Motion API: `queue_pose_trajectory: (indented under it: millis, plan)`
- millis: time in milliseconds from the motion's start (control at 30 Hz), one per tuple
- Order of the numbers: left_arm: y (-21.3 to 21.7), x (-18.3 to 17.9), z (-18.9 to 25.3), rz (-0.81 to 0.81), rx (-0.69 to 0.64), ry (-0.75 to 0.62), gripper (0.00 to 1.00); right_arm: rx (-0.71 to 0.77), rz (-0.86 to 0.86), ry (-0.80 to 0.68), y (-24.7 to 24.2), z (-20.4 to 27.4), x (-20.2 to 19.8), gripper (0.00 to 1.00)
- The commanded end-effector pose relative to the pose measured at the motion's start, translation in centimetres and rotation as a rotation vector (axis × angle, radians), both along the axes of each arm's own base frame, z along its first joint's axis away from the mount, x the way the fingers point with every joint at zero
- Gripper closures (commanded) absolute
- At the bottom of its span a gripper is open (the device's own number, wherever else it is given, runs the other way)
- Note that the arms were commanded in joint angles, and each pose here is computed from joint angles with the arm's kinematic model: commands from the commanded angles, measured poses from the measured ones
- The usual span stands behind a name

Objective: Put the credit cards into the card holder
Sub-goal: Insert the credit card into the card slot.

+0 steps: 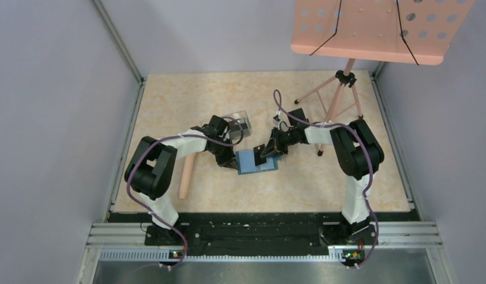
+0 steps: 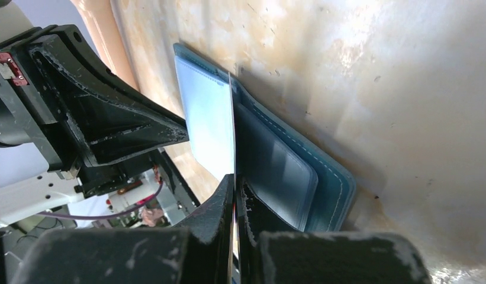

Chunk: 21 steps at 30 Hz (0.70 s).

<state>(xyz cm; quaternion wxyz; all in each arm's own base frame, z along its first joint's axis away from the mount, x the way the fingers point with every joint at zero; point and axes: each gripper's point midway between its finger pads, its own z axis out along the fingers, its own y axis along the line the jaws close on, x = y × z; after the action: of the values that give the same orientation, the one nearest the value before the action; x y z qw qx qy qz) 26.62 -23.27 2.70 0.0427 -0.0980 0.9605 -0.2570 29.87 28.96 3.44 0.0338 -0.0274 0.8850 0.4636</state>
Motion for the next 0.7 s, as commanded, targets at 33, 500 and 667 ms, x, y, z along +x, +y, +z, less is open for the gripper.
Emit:
queue_pose_trajectory:
  millis: [33,500,667]
  plan:
    - [0.6,1.2,0.8,0.017,0.002,-0.024,0.99,-0.027,-0.001,-0.137,-0.2,2.4,1.9,1.0]
    - [0.9,1.5,-1.0,-0.009,0.043,0.021,1.0,-0.038,0.007,-0.198,-0.2,2.6,2.7,1.0]
    - [0.7,1.6,-1.0,-0.019,0.039,0.029,1.0,-0.02,0.03,-0.155,0.5,1.7,1.7,1.0]
